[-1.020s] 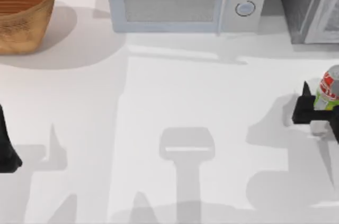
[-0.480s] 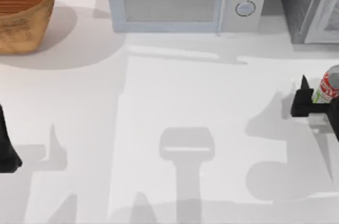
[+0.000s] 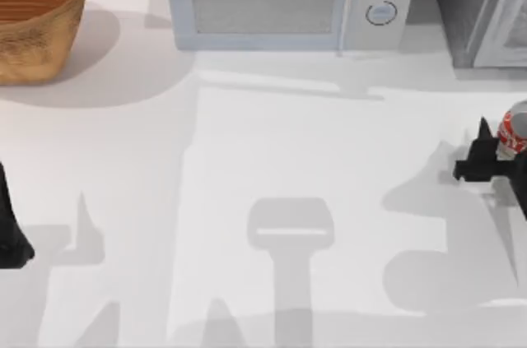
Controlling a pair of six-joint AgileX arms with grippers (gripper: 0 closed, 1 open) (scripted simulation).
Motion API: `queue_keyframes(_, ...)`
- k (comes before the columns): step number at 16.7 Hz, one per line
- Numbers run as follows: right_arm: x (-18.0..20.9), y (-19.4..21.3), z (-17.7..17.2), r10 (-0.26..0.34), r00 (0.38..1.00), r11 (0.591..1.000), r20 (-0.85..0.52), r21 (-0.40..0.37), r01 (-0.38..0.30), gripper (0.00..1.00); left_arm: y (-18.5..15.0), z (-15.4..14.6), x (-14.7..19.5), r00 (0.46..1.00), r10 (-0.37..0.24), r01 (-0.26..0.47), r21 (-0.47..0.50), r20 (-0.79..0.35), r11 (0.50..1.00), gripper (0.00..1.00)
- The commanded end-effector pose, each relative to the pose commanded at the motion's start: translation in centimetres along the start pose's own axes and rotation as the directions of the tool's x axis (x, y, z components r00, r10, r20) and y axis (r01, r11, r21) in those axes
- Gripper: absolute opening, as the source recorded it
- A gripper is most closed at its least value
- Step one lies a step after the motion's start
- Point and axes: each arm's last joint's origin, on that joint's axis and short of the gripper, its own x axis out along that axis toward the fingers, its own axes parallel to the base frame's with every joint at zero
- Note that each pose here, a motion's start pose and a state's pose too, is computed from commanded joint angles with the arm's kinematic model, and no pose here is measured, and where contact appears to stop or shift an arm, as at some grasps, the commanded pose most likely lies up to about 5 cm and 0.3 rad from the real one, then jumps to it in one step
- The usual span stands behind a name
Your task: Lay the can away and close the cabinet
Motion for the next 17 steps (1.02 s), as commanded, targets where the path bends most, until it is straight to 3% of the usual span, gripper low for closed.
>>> queue_keyframes(7, 0.00, 0.00, 0.00, 0.000, 1.000, 1.000, 0.000, 0.000, 0.000, 0.02, 0.00, 0.00, 0.00, 1.000, 0.000, 0.000, 0.000, 0.000, 1.000, 1.00)
queue_keyframes(17, -0.03, 0.02, -0.01, 0.001, 1.000, 1.000, -0.001, 0.001, -0.001, 0.00, 0.00, 0.00, 0.00, 1.000, 0.000, 0.000, 0.000, 0.000, 1.000, 1.00)
